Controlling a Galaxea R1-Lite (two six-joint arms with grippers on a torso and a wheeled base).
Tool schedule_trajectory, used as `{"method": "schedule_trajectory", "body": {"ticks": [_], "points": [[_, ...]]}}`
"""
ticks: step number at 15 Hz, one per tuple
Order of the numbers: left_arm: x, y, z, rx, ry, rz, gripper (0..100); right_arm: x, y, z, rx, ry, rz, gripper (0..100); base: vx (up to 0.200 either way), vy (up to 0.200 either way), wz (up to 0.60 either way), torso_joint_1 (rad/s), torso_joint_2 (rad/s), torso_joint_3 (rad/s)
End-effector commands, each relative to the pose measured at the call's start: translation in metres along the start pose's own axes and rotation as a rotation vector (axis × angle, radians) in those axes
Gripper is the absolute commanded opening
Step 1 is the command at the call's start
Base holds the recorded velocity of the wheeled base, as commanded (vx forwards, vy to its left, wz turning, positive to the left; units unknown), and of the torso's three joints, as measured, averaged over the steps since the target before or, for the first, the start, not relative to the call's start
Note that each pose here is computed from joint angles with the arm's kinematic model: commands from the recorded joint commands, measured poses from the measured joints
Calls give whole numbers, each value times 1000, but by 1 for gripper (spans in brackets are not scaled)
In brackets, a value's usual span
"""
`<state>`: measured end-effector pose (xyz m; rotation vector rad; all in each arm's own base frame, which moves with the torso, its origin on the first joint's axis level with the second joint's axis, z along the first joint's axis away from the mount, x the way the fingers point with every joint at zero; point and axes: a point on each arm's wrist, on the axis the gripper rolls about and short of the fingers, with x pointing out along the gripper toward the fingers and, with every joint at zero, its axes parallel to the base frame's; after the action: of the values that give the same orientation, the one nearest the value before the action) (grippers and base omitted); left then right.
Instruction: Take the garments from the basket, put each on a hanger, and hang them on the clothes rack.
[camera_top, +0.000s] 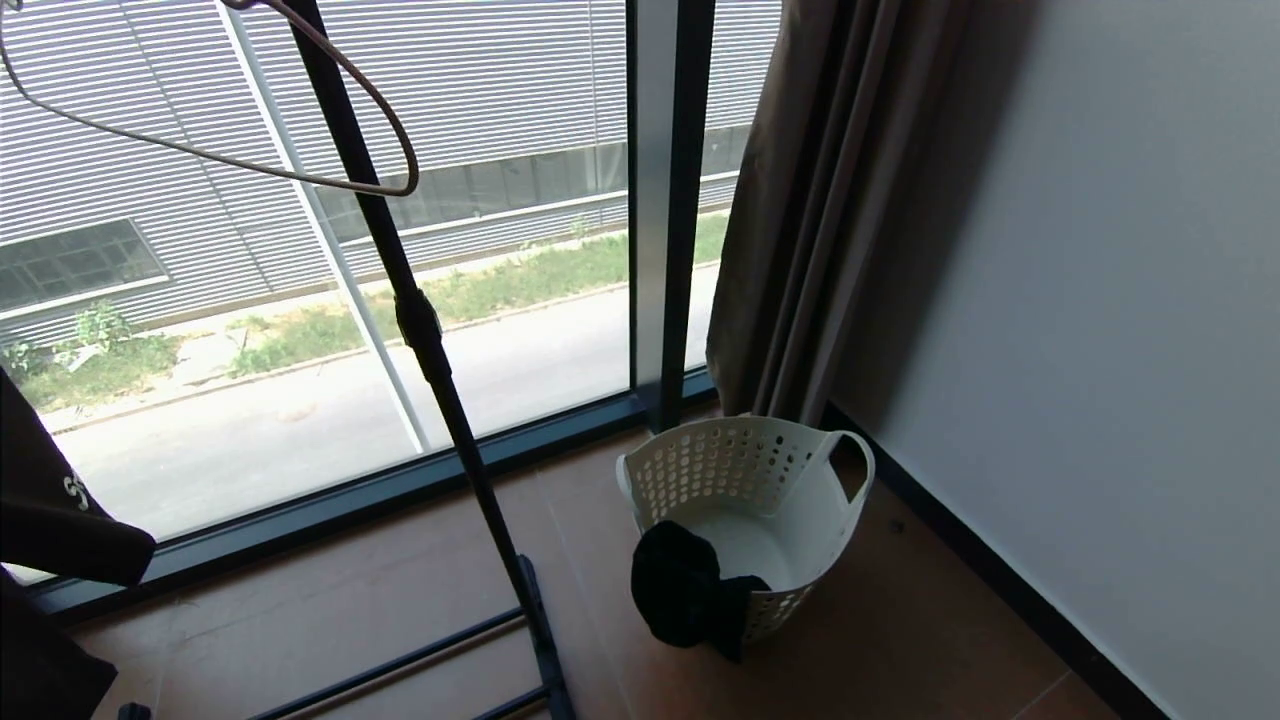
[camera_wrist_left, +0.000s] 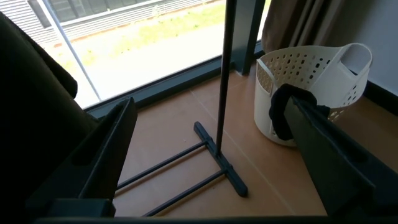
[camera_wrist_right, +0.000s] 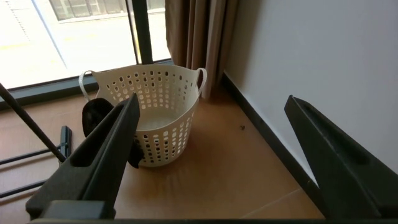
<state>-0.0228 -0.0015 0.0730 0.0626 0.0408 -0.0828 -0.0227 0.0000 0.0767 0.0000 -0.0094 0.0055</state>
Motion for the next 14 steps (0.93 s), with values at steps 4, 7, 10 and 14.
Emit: {"method": "schedule_trajectory", "body": {"ticks": [4,7,10,14], "points": [[0,0,0,0,1,0,100,0,0,0,0,0,1,100,0,0,0,4,2,-200],[0,0,0,0,1,0,100,0,0,0,0,0,1,100,0,0,0,4,6,-199],[0,0,0,-1,1,0,100,0,0,0,-2,0,1,100,0,0,0,1,5,-204],[0,0,0,-1,1,0,100,0,0,0,-2,0,1,100,0,0,0,0,1,-198]]}}
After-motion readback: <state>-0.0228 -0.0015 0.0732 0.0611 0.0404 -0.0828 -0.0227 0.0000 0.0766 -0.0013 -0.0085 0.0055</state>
